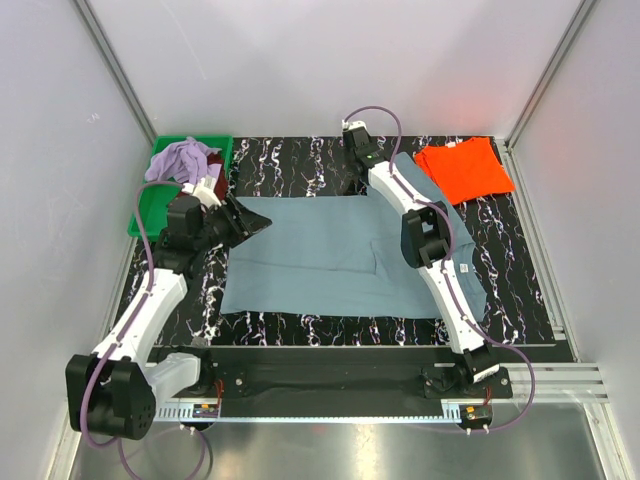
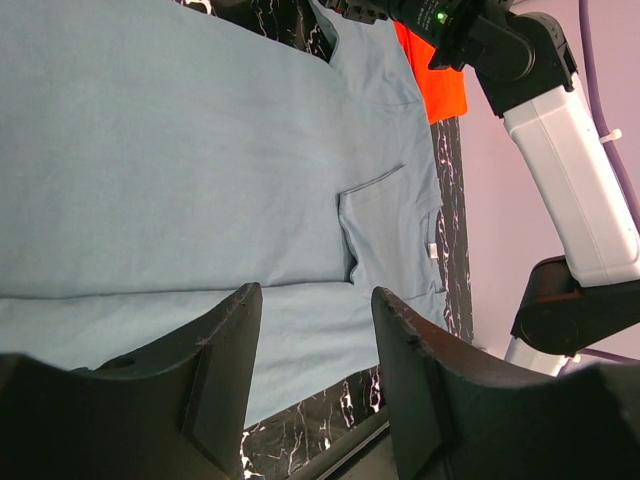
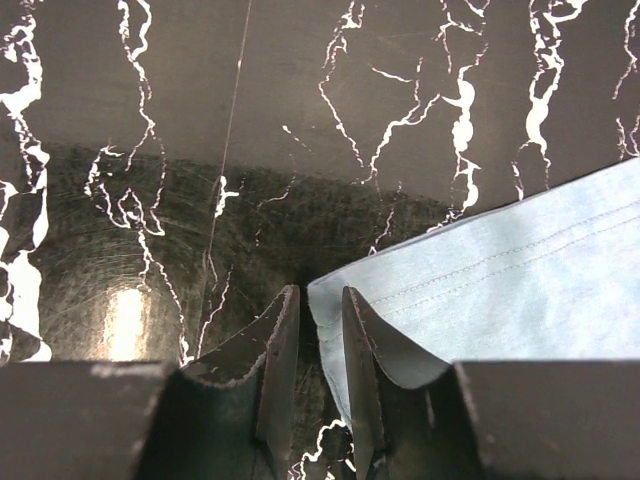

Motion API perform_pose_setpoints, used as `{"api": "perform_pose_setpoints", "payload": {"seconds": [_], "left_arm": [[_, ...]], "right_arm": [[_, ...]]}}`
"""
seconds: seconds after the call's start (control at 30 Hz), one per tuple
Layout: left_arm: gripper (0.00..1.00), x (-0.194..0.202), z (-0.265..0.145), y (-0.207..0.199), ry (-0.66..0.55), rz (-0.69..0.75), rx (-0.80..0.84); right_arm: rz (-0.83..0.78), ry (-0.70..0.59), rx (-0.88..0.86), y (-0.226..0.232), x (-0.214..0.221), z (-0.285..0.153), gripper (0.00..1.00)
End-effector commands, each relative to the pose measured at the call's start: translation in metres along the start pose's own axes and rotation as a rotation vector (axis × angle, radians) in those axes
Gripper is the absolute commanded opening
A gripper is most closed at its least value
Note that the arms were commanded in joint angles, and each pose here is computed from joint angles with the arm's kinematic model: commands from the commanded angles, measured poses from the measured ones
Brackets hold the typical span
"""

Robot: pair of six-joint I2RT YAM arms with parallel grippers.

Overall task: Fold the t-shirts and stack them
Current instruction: Fold the tshirt

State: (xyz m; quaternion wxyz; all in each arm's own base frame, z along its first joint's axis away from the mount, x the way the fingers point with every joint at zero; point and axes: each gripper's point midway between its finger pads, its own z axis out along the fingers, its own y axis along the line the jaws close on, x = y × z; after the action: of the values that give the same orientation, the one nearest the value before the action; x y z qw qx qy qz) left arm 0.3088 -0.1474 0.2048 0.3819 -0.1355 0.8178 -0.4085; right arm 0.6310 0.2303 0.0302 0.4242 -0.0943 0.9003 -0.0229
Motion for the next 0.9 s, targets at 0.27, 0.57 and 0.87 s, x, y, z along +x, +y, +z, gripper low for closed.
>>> {"api": "perform_pose_setpoints", "payload": {"seconds": [0.27, 0.57, 0.87], "left_arm": [[0.53, -0.017, -0.003, -0.021, -0.041, 0.030, 0.077], [0.52, -0.018, 0.000, -0.018, -0.035, 0.019, 0.077], [0.54, -0.017, -0.004, -0.024, -0.044, -0.005, 0.095]], "right_arm": [[-0.055, -0.048, 0.032, -0.006, -0.016, -0.001, 0.26], [-0.069, -0.069, 0.068, -0.012, -0.020, 0.001, 0.00], [0.050, -0.229, 0.240, -0.051, -0.081, -0.051, 0.00]]}}
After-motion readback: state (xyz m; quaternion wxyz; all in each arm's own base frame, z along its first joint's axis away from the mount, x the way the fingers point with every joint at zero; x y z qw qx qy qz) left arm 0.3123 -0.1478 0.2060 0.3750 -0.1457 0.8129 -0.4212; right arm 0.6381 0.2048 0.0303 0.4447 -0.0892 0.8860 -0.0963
